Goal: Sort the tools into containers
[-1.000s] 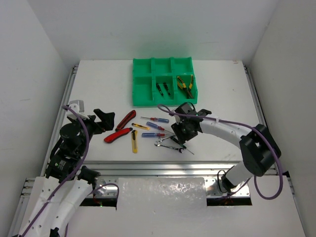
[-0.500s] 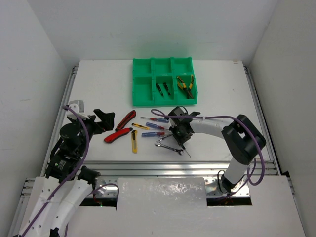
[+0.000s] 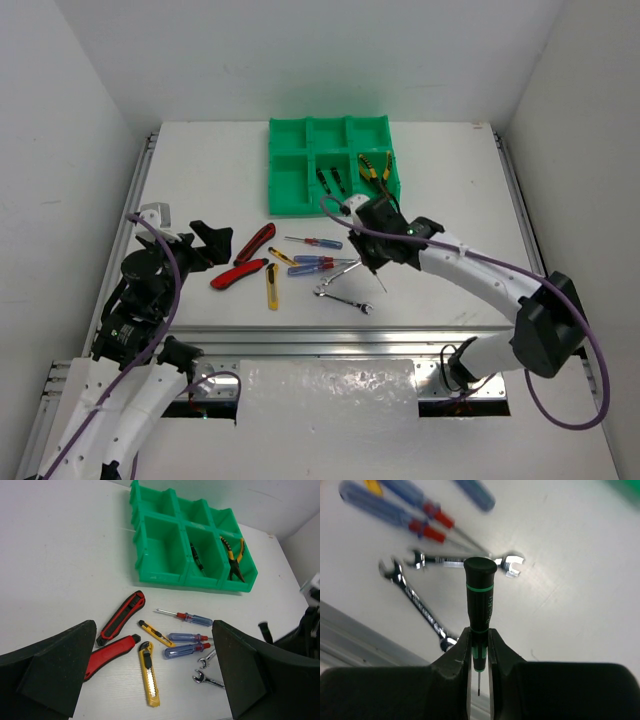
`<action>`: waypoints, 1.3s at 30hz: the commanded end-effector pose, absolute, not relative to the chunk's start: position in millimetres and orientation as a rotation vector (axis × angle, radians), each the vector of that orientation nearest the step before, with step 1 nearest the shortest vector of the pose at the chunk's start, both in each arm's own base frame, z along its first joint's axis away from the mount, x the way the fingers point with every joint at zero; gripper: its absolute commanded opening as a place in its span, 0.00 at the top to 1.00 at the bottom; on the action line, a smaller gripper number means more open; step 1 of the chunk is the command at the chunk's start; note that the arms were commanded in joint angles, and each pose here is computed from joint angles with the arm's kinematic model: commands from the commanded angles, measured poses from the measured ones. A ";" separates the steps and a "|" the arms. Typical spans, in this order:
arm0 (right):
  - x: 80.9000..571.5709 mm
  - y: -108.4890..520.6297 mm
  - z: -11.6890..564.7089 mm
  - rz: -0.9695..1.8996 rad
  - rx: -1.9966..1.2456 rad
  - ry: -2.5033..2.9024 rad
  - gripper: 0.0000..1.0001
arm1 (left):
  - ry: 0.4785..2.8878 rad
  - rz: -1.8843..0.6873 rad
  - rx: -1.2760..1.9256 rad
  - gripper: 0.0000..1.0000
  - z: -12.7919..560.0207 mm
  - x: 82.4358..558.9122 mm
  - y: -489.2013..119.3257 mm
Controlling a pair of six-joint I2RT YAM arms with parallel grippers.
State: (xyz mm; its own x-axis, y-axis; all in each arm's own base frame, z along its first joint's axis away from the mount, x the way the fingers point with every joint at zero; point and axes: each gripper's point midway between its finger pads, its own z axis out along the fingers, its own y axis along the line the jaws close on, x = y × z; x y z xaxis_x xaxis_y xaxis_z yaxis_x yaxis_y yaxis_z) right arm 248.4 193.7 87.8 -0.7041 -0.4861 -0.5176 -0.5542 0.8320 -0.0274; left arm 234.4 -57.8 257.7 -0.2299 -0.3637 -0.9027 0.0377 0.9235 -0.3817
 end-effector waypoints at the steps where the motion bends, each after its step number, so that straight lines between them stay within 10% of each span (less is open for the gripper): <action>1: 317.0 217.8 142.5 0.129 -0.729 2.283 0.97 | 1.741 -0.391 -0.221 0.00 265.7 237.4 -61.9; 14: 538.6 280.4 215.1 0.204 -0.629 1.994 0.94 | 1.735 -0.398 -0.217 0.00 267.1 236.2 -62.6; 19: 567.6 287.1 181.6 0.141 -0.681 2.024 0.72 | 1.721 -0.413 -0.203 0.00 270.5 234.2 -64.6; 29: 525.7 264.2 217.9 0.131 -0.650 2.057 0.47 | 1.728 -0.419 -0.192 0.00 269.8 234.9 -66.9; 39: 343.0 229.7 125.6 0.346 -0.768 2.336 0.35 | 1.730 -0.417 -0.198 0.00 269.2 235.2 -66.4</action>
State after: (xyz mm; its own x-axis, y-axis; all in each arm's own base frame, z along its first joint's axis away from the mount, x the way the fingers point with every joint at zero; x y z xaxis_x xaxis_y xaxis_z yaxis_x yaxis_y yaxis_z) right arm 390.7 227.6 170.0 -0.5513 -0.4219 -0.7197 -0.5637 0.8244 -0.0515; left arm 232.6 -62.5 257.3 -0.2386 -0.3610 -0.9015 0.0621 0.9208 -0.3851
